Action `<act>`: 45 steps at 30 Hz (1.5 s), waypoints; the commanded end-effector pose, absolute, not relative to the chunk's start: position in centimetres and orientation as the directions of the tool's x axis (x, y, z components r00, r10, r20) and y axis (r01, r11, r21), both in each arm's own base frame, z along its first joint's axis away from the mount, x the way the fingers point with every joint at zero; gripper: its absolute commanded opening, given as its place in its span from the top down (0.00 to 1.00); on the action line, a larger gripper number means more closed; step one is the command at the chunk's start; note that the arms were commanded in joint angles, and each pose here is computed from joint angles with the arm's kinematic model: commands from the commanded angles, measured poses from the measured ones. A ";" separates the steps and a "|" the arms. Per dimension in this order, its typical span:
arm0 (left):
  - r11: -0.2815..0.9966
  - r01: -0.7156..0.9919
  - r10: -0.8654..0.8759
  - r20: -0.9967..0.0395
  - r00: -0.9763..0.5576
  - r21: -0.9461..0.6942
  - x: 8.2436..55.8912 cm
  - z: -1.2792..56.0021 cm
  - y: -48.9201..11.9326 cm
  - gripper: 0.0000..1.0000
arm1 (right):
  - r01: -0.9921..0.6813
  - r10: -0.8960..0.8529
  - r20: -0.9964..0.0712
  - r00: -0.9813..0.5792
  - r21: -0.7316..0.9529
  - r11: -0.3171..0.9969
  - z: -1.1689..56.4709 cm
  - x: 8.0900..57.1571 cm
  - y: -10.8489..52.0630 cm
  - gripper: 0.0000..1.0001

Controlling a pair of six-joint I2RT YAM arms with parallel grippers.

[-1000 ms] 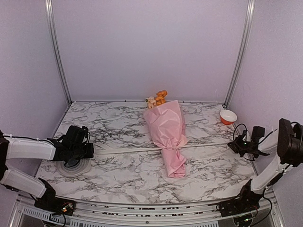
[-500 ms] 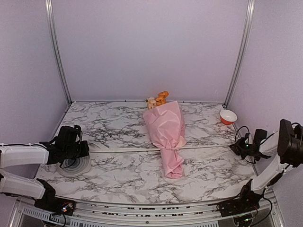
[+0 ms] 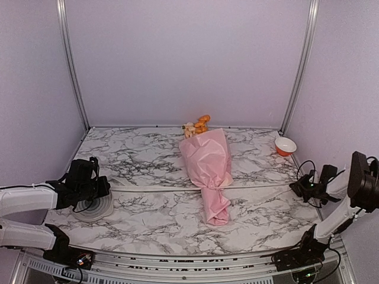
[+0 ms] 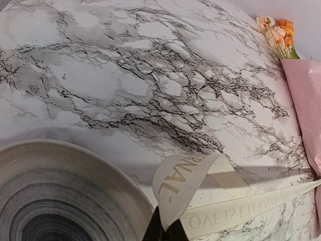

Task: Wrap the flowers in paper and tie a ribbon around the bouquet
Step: Tie the ribbon around the folded bouquet, then place the right side of the half-tied ribbon at the center of the board.

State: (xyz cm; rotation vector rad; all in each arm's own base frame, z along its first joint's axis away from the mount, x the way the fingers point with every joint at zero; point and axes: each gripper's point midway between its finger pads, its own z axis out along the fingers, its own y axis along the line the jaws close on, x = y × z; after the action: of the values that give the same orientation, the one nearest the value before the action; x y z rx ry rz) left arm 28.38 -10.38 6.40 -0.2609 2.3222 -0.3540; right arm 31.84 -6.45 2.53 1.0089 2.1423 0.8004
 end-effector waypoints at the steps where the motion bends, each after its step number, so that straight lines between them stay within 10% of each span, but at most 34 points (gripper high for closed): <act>1: 0.952 -0.274 -0.288 -0.690 -0.664 -0.134 27.3 4.7 -4.2 1.00 | 0.459 0.819 -0.490 -0.299 0.679 0.573 5.9 33.8 -12.9 1.00; 16: 0.891 0.445 0.117 -0.904 -0.412 -0.088 28.8 25.2 -28.2 1.00 | -0.195 0.211 -0.665 -0.716 0.480 0.855 14.6 32.1 14.5 1.00; 27: 0.686 0.718 0.220 -0.974 -0.053 0.116 20.6 36.1 -38.2 1.00 | -0.876 -0.151 -0.866 -0.477 0.453 0.164 32.7 16.8 26.7 1.00; 45: 0.553 0.801 0.203 -0.970 0.135 0.227 10.8 39.6 -37.8 1.00 | -0.935 -0.158 -0.946 -0.285 0.310 -0.174 37.4 7.3 23.8 1.00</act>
State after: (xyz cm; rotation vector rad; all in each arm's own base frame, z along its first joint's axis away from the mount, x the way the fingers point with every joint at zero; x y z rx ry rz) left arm 12.86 -38.76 37.71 0.9262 1.4790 -0.4874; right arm 10.68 24.83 36.87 -1.1945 1.5149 1.4387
